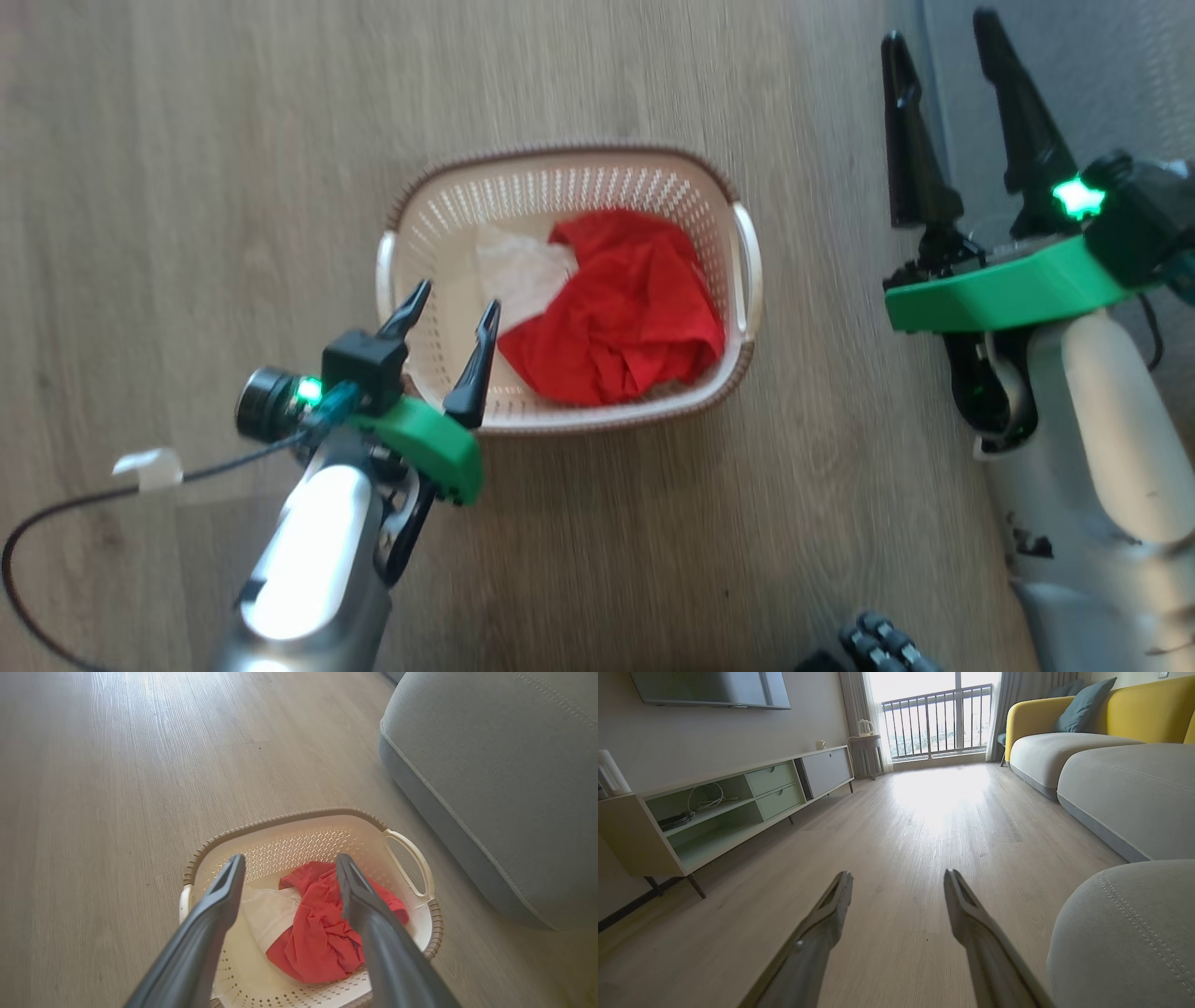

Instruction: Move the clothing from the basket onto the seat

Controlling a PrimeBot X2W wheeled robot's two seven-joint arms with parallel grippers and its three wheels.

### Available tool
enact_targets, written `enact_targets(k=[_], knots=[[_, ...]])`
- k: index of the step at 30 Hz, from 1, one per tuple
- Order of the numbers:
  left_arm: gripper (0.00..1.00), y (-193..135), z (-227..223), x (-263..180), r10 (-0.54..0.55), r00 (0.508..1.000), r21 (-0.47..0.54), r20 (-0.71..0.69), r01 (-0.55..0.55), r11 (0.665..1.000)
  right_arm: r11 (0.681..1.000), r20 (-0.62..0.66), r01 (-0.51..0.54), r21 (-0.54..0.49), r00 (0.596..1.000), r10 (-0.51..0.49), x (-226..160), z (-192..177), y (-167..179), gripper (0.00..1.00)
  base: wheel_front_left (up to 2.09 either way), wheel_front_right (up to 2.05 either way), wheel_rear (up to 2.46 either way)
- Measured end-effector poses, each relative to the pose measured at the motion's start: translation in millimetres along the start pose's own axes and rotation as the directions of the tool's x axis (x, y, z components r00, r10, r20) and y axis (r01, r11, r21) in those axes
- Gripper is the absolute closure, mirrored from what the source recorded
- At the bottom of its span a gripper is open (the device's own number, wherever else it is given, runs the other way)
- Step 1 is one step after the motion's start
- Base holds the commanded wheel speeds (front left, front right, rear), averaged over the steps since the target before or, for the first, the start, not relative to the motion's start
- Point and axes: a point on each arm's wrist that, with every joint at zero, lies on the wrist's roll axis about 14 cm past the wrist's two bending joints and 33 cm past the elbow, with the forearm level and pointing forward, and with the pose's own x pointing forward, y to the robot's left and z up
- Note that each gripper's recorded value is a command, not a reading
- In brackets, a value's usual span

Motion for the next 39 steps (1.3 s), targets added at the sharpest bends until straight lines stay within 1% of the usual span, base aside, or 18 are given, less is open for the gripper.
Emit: enact_targets(k=[4, 11, 13, 17, 22, 29, 35, 39], knots=[[0.00, -8.9, -26.2, 24.9, -0.064, 0.996, 0.009, -0.065, 0.065, 0.998, 1.000, -0.041, 0.017, 0.003, 0.999, -0.017, 7.1, -26.0, -9.9, 0.00, 0.00, 0.00, 0.00], [0.00, -24.2, -70.6, 62.2, -0.164, 0.973, 0.007, -0.162, 0.168, 0.986, 0.998, -0.118, 0.057, -0.010, 0.991, -0.058, 7.6, -68.9, -29.6, 0.00, 0.00, 0.00, 0.00], [0.00, -26.4, -76.4, 67.2, -0.177, 0.969, 0.007, -0.175, 0.181, 0.983, 0.998, -0.124, 0.061, -0.011, 0.990, -0.062, 7.9, -73.3, -31.7, 0.00, 0.00, 0.00, 0.00], [0.00, -36.6, -99.3, 86.1, -0.233, 0.947, 0.016, -0.222, 0.242, 0.970, 0.997, -0.144, 0.073, -0.023, 0.987, -0.075, 9.6, -87.9, -40.5, 0.00, 0.00, 0.00, 0.00], [0.00, -52.6, -133.9, 99.1, -0.301, 0.904, 0.042, -0.305, 0.328, 0.944, 0.996, -0.142, 0.074, -0.040, 0.987, -0.079, 14.6, -94.3, -46.7, 0.00, 0.00, 0.00, 0.00], [0.00, -66.0, -166.2, 118.4, -0.348, 0.862, 0.036, -0.368, 0.387, 0.921, 0.996, -0.138, 0.074, -0.053, 0.987, -0.081, 16.5, -96.0, -54.4, 0.00, 0.00, 0.00, 0.00], [0.00, -71.9, -185.7, 129.4, -0.363, 0.838, 0.046, -0.408, 0.416, 0.908, 0.994, -0.120, 0.087, -0.069, 0.988, -0.095, 15.9, -90.9, -62.7, 0.00, 0.00, 0.00, 0.00], [0.00, -67.7, -194.6, 130.7, -0.341, 0.832, 0.064, -0.437, 0.407, 0.911, 0.993, -0.098, 0.098, -0.072, 0.990, -0.105, 15.9, -83.6, -66.5, 0.00, 0.00, 0.00, 0.00]])
